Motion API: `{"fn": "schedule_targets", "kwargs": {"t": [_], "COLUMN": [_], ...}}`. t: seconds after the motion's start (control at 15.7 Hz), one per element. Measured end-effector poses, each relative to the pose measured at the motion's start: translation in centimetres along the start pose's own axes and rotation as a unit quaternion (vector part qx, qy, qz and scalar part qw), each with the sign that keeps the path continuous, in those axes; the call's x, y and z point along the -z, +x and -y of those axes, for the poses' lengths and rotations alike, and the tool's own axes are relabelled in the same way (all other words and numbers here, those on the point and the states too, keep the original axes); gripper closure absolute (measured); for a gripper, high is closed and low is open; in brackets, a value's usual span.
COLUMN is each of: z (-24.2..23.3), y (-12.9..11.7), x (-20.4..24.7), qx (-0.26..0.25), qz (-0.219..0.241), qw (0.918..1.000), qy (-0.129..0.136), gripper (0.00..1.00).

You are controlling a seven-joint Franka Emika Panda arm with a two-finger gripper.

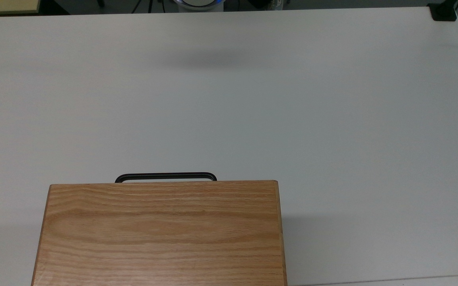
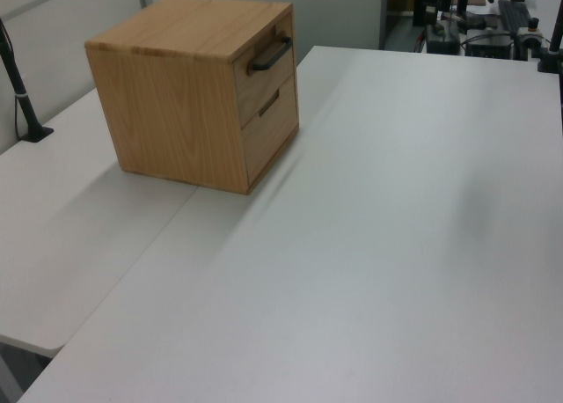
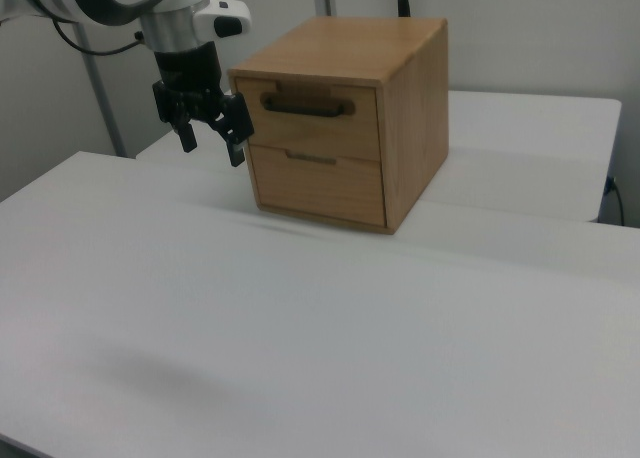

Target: Open the drawer by sliding it

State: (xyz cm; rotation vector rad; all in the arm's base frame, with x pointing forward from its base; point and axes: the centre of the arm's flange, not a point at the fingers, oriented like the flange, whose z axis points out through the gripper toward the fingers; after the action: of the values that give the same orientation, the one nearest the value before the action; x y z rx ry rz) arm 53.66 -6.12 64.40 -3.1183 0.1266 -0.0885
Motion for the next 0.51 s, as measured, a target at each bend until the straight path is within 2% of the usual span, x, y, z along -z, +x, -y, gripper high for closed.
{"fn": "schedule_targets", "kwargs": {"t": [0.51], "z": [-2.1], "y": [0.0], "x": [-0.2], "qx": [-0.018], "qz": [0.002], "qw": [0.9998], "qy": [-0.001], "gripper": [0.0]}}
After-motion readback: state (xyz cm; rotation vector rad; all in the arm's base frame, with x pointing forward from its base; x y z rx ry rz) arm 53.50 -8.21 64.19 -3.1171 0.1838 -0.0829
